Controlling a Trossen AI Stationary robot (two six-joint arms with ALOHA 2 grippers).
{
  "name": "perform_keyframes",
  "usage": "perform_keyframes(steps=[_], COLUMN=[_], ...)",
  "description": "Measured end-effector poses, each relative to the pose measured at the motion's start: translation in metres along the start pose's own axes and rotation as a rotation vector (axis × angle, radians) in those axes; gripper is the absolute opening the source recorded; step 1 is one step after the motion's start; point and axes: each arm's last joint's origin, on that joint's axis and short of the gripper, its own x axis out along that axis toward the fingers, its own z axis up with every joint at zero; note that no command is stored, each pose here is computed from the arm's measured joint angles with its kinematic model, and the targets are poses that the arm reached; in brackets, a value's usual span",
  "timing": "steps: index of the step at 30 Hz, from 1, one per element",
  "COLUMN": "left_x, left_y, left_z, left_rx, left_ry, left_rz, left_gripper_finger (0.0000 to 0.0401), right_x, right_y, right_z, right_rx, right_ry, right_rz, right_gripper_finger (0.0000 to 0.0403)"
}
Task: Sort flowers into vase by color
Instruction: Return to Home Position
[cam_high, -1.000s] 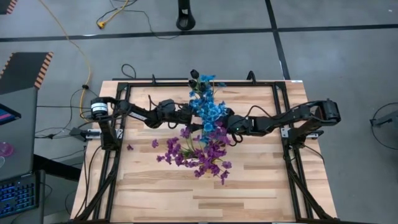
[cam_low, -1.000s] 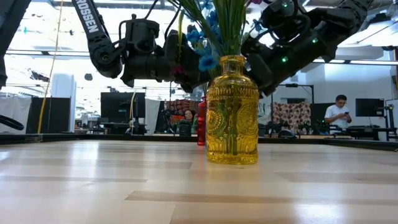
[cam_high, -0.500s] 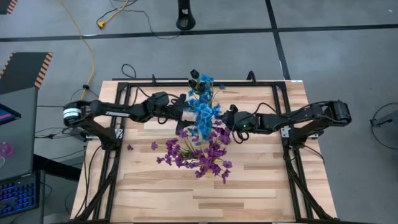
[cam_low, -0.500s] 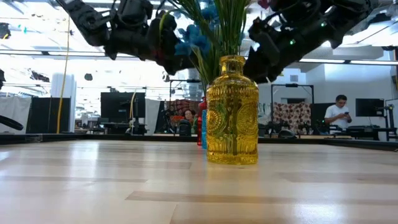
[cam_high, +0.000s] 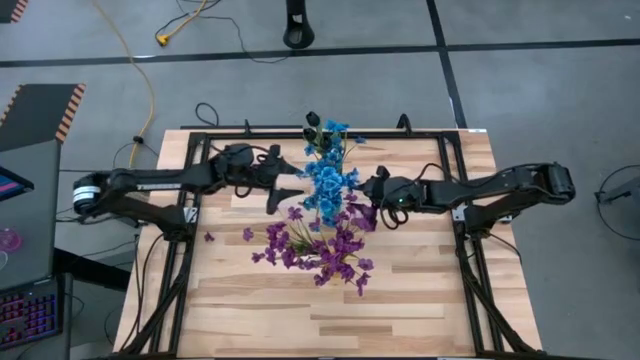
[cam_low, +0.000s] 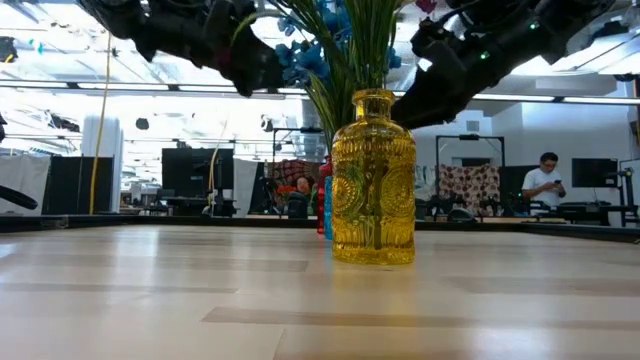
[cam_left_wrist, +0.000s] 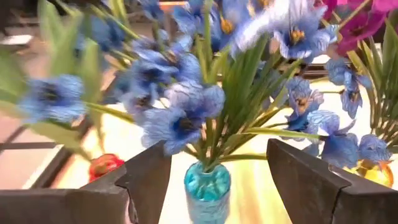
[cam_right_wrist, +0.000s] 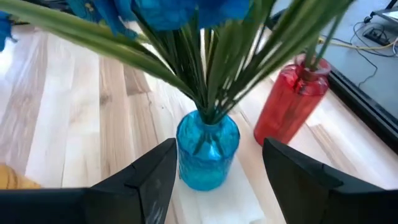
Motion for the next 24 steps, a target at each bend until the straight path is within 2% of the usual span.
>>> perform_keyframes(steps=[8,13,20,24], left_x=[-0.040,-0.072,-0.116,-0.135], left_y=[-0.008,-0.014,-0.026,-0.032], left_z=[0.017,0.023,0.024,0.021], left_rx=[0.022,0.050,0.055,0.049], left_ry=[-0.012,0.003,0.009,0.015], left_rz=[0.073,0.146,0.160,0.161], left_gripper_finger=[0.0252,0.0252,0.0251,0.0232], right_x=[-0.034,-0.072,-0.127,-0.146], right_y=[-0.012,-0.028,-0.046,-0.050], right_z=[0.009,0.010,0.009,0.008], right_rx=[0.007,-0.001,0.033,0.009], right_ry=[-0.001,0.011,-0.066,-0.127], right_rz=[-0.012,-0.042,-0.067,-0.064], right_gripper_finger=[0.0265,0.0265,0.0265,0.0265])
